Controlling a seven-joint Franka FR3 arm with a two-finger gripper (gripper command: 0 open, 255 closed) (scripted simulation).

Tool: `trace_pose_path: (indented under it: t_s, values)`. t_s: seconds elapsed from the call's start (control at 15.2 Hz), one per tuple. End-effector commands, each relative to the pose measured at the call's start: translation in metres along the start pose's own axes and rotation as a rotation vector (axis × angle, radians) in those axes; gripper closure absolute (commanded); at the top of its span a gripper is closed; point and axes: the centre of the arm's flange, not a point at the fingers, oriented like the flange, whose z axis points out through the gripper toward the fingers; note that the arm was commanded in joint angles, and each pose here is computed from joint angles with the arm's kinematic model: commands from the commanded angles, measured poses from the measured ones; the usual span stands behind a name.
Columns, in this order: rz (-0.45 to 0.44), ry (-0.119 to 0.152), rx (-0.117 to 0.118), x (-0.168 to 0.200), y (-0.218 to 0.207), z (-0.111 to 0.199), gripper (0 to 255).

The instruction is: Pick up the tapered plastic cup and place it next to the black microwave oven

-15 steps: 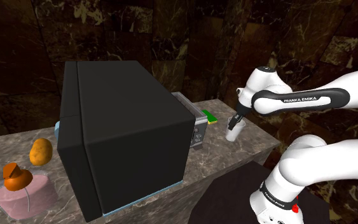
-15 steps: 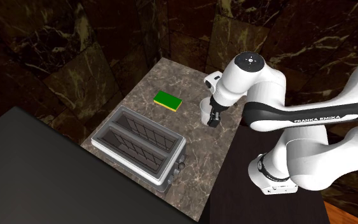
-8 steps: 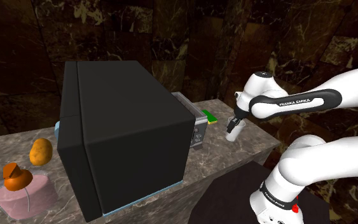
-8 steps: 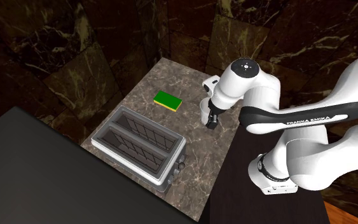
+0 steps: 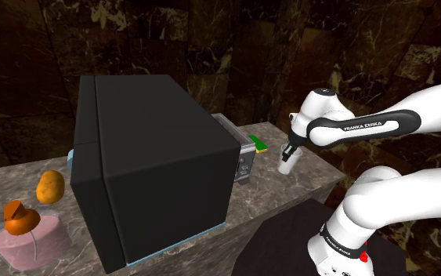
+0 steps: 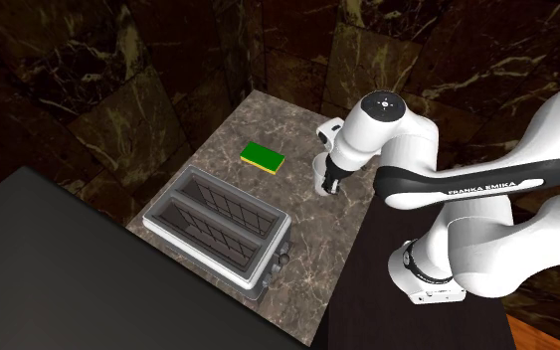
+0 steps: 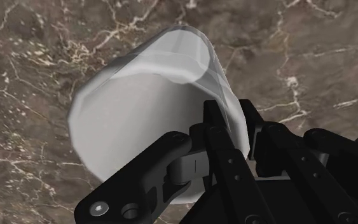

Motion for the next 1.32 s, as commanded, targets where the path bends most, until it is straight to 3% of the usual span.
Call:
trace_pose_path:
  t_s: [0.0, 0.33, 1.25]
  values:
    - [0.000, -0.001, 0.000, 0.000, 0.000, 0.000, 255]
    - [0.000, -0.001, 0.000, 0.000, 0.000, 0.000, 255]
    - [0.000, -0.001, 0.000, 0.011, 0.010, -0.072, 255]
